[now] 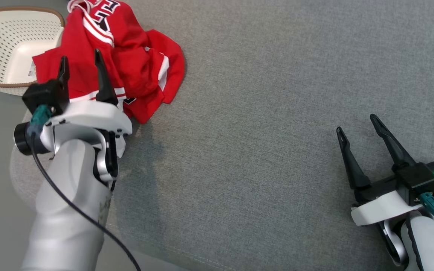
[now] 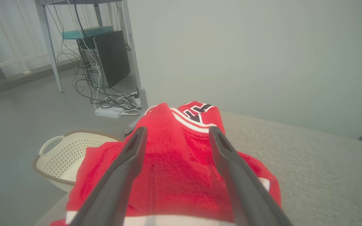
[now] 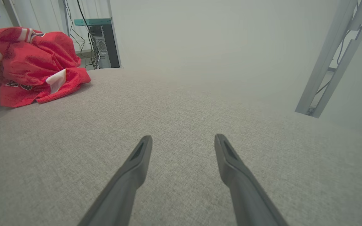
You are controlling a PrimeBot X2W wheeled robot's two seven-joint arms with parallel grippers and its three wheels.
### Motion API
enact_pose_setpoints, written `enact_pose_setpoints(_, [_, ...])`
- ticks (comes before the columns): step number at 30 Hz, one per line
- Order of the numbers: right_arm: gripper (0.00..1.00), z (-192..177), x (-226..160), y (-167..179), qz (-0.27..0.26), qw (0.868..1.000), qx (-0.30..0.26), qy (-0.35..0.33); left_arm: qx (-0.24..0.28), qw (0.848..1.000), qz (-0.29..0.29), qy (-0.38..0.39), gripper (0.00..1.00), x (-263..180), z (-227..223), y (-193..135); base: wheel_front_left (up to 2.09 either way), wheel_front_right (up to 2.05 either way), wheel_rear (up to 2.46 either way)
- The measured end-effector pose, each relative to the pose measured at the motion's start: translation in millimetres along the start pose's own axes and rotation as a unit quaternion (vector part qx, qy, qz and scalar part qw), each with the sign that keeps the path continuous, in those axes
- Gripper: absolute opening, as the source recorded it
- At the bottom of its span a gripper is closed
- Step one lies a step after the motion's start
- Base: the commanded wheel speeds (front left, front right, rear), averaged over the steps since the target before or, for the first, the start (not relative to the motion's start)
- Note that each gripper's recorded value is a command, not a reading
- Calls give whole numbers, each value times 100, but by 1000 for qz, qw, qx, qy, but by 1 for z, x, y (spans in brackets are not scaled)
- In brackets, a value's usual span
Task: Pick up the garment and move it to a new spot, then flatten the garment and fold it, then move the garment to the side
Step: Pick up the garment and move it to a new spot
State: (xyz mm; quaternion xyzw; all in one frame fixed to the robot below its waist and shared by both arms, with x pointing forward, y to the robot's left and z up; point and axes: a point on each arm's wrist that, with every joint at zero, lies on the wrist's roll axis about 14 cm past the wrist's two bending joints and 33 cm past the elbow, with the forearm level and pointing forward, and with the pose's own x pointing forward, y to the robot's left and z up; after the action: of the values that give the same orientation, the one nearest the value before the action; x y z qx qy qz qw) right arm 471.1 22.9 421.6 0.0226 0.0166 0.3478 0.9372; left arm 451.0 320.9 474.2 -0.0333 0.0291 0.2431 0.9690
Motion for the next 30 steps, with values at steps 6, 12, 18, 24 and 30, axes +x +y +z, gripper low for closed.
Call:
enact_pose_setpoints(6, [100,-21,-1,-7,-1,1000,8,24,-12,996,13,83,100,26,-36,-6,0,0,0])
enact_pose_setpoints(12, [100,-22,0,-10,-6,1000,16,24,8,984,8,177,100,29,-72,-13,0,0,0])
enact_pose_setpoints(18, [100,-18,-2,-15,-18,999,15,22,15,982,2,187,0,27,-78,-15,0,0,0])
enact_pose_setpoints(24, [100,-9,-8,-18,-32,999,14,18,-6,987,-1,160,0,25,-66,-15,0,0,0])
enact_pose_setpoints(30, [100,11,-16,-14,-45,999,15,1,-41,991,-13,128,0,19,-49,-12,0,0,0])
